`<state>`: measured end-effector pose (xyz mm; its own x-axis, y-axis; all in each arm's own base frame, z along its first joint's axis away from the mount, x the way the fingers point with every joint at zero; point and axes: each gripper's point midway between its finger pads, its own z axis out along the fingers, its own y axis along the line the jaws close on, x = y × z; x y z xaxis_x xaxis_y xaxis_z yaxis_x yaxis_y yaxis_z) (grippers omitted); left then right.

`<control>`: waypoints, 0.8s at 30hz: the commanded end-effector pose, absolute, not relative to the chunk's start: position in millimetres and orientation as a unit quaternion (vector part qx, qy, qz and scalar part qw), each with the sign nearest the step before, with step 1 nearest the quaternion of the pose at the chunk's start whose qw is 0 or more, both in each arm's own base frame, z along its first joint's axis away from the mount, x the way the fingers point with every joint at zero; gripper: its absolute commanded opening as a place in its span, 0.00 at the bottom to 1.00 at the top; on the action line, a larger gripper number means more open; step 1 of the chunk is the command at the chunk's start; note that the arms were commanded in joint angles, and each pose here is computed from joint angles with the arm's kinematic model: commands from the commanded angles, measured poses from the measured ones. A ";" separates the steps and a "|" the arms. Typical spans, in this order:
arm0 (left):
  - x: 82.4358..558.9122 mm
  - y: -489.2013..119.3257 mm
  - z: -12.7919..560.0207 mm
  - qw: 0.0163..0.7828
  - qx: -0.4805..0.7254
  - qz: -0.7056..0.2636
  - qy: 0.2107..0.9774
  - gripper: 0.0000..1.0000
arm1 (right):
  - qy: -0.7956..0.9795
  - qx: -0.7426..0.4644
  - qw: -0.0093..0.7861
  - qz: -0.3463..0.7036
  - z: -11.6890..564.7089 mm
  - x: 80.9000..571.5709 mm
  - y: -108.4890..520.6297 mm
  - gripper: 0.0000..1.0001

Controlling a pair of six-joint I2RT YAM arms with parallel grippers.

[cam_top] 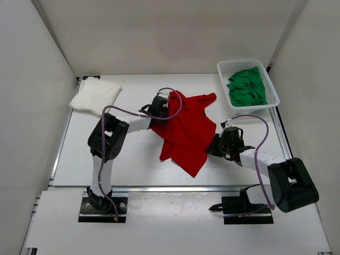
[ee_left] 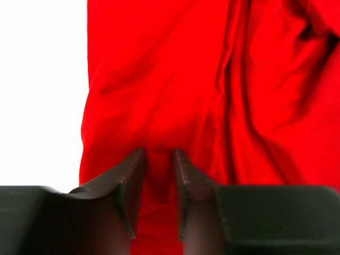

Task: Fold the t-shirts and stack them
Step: Flatten out the tshirt

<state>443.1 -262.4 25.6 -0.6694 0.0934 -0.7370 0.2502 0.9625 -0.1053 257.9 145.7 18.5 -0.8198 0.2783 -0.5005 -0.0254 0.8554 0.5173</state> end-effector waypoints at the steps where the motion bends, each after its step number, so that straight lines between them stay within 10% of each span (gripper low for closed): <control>1: 452.0 -266.2 36.5 0.404 0.098 -0.098 0.904 0.36 | 0.911 0.065 0.309 0.265 24.1 260.7 144.4 0.00; 6: 449.4 -257.2 48.7 0.418 0.075 -0.104 0.899 0.01 | 0.909 0.069 0.316 0.262 25.9 265.5 140.6 0.00; 17: 428.5 -145.8 107.0 0.415 -0.174 -0.336 0.827 0.00 | 0.901 0.115 0.335 0.251 42.2 295.1 117.7 0.00; 24: 401.8 -54.7 74.1 0.397 -0.345 -0.321 0.788 0.51 | 0.894 0.119 0.345 0.260 56.0 306.8 119.4 0.00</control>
